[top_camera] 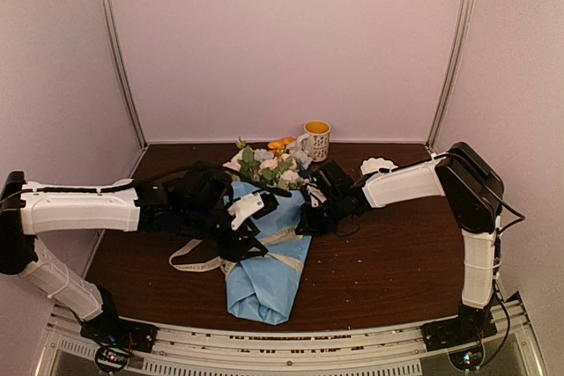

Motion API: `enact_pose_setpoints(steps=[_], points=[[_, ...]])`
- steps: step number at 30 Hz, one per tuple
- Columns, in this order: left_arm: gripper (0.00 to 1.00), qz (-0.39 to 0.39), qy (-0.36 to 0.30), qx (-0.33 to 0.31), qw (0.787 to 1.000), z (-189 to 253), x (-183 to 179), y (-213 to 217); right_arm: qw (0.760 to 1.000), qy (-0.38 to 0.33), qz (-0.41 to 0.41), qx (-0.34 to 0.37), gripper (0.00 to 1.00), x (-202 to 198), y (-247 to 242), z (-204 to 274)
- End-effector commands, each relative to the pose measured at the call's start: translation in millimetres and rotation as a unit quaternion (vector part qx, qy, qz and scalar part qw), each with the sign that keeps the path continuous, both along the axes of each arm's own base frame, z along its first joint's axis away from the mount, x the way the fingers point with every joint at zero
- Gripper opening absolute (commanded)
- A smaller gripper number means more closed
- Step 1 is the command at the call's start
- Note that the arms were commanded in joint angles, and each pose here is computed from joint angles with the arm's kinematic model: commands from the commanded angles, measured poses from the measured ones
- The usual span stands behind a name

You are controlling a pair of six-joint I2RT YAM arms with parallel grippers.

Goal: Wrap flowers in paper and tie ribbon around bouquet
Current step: Cross the ribbon over the folded bouquet.

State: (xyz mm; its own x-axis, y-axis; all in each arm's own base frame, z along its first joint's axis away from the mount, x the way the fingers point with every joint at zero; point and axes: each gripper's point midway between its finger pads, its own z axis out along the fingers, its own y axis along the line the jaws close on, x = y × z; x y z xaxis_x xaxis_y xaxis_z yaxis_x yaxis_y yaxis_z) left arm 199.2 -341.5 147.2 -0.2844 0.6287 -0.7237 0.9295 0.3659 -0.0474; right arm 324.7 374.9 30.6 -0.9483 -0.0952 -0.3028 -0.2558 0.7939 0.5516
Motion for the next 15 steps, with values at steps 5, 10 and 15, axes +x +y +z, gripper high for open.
enact_pose_setpoints(steps=[5, 10, 15], points=[[0.61, -0.107, -0.05, 0.147, 0.982, -45.2, 8.7, 1.5, 1.0, 0.003, 0.009, -0.003, 0.0, -10.3, 3.0, 0.3], [0.58, -0.086, -0.062, 0.195, 0.975, -69.9, 25.8, 5.7, 1.0, 0.005, 0.013, 0.005, 0.0, -12.7, 5.9, 2.9], [0.44, -0.056, -0.103, 0.219, 0.969, -74.0, 40.6, 8.5, 1.0, 0.004, 0.02, 0.009, 0.0, -16.4, 8.3, 7.0]])
